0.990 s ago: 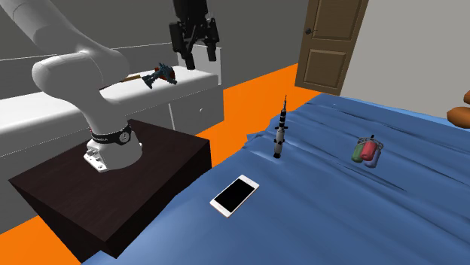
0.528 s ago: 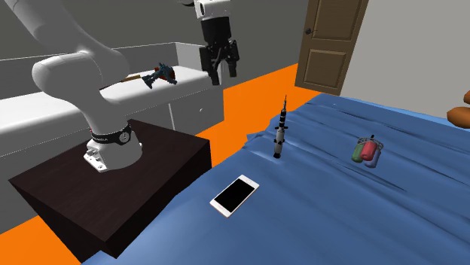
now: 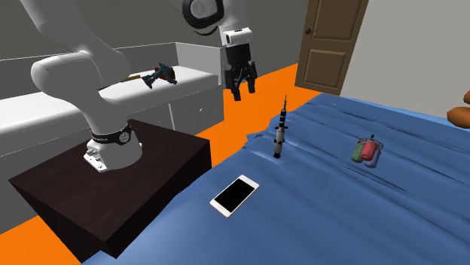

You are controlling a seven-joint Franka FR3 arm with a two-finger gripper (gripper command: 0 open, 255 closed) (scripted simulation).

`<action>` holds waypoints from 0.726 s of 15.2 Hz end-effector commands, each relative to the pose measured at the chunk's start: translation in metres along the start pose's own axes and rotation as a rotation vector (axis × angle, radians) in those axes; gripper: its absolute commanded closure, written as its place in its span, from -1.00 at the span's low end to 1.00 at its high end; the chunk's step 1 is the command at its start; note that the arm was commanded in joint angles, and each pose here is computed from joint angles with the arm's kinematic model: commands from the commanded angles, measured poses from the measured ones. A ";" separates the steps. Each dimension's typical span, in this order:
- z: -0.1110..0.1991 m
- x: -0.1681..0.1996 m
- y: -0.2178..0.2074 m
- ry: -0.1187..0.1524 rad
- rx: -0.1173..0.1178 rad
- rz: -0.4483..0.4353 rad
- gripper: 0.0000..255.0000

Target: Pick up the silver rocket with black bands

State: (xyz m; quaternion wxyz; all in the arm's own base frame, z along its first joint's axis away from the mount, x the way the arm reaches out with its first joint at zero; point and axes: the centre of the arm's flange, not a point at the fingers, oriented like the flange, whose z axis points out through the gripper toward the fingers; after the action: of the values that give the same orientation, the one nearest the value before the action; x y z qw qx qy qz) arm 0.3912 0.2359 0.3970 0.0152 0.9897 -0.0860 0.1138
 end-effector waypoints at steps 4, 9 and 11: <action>0.044 0.007 -0.052 0.039 -0.020 0.028 -1.00; 0.090 0.016 -0.101 0.077 -0.044 0.055 -1.00; 0.108 0.021 -0.121 0.092 -0.054 0.066 -1.00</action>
State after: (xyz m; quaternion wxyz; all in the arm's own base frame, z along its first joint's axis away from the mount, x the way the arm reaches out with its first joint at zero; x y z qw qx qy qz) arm 0.4501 0.3357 0.3059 0.0385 0.9807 -0.1171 0.1515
